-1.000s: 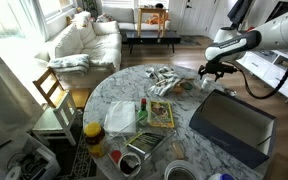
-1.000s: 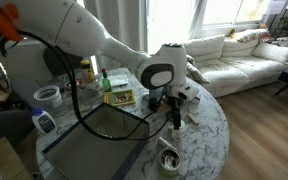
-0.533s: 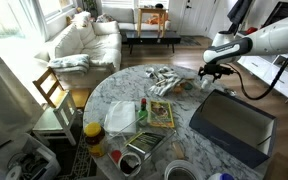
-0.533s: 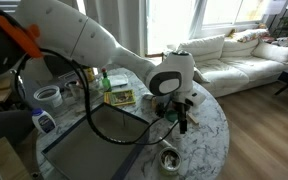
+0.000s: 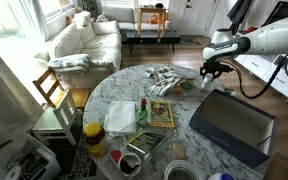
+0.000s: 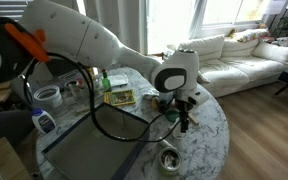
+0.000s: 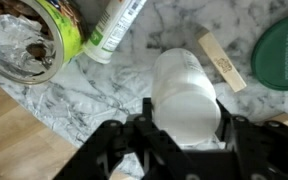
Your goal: Pick up the white and orange bottle and put it in the shoe box, pick up the yellow bottle with a foil top from the table and put it in the shoe box, pick up the shoe box and put it on top of the crisper drawer
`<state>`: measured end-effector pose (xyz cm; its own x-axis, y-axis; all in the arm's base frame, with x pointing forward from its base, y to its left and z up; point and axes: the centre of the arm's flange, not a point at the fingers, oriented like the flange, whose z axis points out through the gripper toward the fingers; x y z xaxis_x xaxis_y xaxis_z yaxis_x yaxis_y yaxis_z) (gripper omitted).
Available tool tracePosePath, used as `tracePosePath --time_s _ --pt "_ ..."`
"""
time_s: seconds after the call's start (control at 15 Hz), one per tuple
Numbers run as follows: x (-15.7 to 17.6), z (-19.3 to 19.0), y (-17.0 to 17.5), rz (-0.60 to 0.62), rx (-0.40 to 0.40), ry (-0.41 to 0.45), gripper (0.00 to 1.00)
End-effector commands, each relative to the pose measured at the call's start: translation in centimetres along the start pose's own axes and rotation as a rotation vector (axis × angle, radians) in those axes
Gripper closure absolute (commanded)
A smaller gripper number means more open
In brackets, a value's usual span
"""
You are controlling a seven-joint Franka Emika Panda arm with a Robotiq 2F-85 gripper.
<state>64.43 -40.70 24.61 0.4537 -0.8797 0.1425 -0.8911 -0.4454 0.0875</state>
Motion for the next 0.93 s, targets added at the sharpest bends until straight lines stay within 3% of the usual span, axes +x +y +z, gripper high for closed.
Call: tracePosePath --time_s 0.0,0.27,0.47,0.67,0.87 --pt "1.4 -1.6 -0.3 0.038 -0.008 -0.011 0.68" --pt "1.1 -5.9 0.4 0.014 0.021 0.037 0.68" --pt "0.2 -8.7 1.3 -0.032 0.042 0.027 0.68" --pt "-0.9 -11.2 2.5 -0.093 0.057 -0.018 0.68" --pt "-4.4 -12.9 3.0 -0.244 0.098 -0.093 0.68"
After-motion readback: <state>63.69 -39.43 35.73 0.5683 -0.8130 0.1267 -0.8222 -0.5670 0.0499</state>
